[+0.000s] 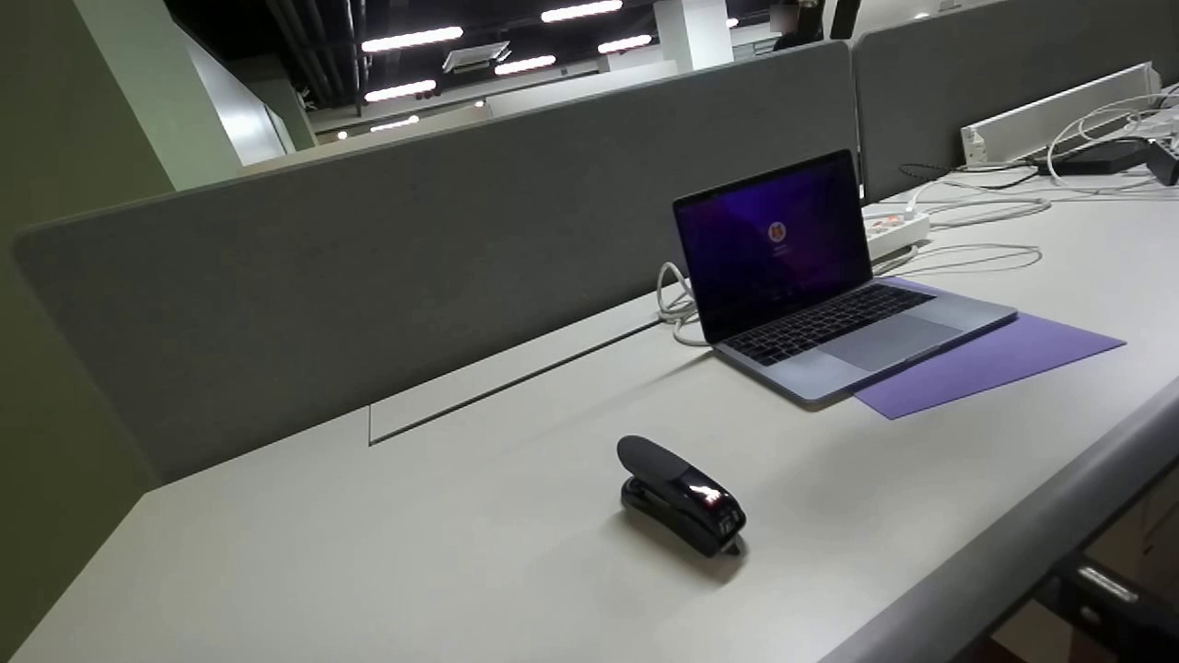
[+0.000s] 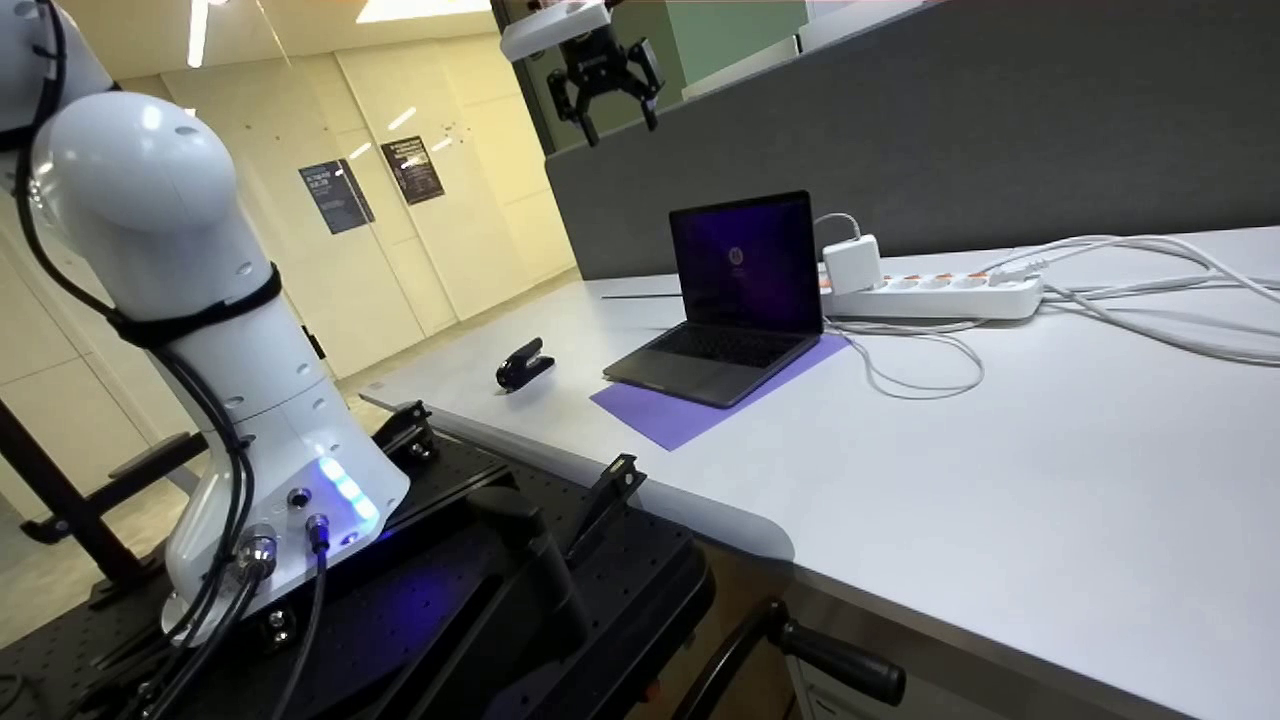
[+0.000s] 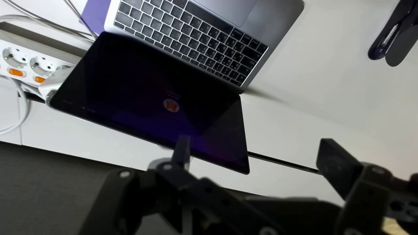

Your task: Close the laptop.

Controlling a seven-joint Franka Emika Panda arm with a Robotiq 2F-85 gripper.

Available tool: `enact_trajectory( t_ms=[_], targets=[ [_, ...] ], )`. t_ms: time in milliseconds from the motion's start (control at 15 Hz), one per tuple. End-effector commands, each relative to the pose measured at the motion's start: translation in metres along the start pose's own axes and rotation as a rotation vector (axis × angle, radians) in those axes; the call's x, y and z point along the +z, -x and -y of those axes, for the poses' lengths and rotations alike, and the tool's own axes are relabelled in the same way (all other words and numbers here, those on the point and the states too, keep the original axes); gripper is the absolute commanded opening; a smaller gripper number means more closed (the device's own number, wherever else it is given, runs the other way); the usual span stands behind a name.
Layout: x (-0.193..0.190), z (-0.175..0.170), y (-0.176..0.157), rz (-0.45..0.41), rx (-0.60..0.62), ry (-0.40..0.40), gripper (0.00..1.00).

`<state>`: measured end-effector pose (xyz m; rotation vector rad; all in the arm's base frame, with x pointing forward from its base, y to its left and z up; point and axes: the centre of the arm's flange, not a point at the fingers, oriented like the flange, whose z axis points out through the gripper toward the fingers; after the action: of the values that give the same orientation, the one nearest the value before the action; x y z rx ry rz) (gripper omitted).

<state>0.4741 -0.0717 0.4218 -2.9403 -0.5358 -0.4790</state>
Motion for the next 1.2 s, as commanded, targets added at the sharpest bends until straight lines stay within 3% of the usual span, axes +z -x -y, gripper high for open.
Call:
enact_trajectory(
  t_ms=[0, 133, 667, 1133],
  targets=[
    [0.013, -0.019, -0.011, -0.006, 0.026, -0.012, 1.0],
    [0.026, -0.036, -0.022, -0.016, 0.059, -0.024, 1.0],
    [0.069, -0.098, -0.069, -0.047, 0.209, 0.049, 1.0],
    [0.102, -0.112, -0.106, -0.01, 0.368, 0.074, 1.0]
  ],
)
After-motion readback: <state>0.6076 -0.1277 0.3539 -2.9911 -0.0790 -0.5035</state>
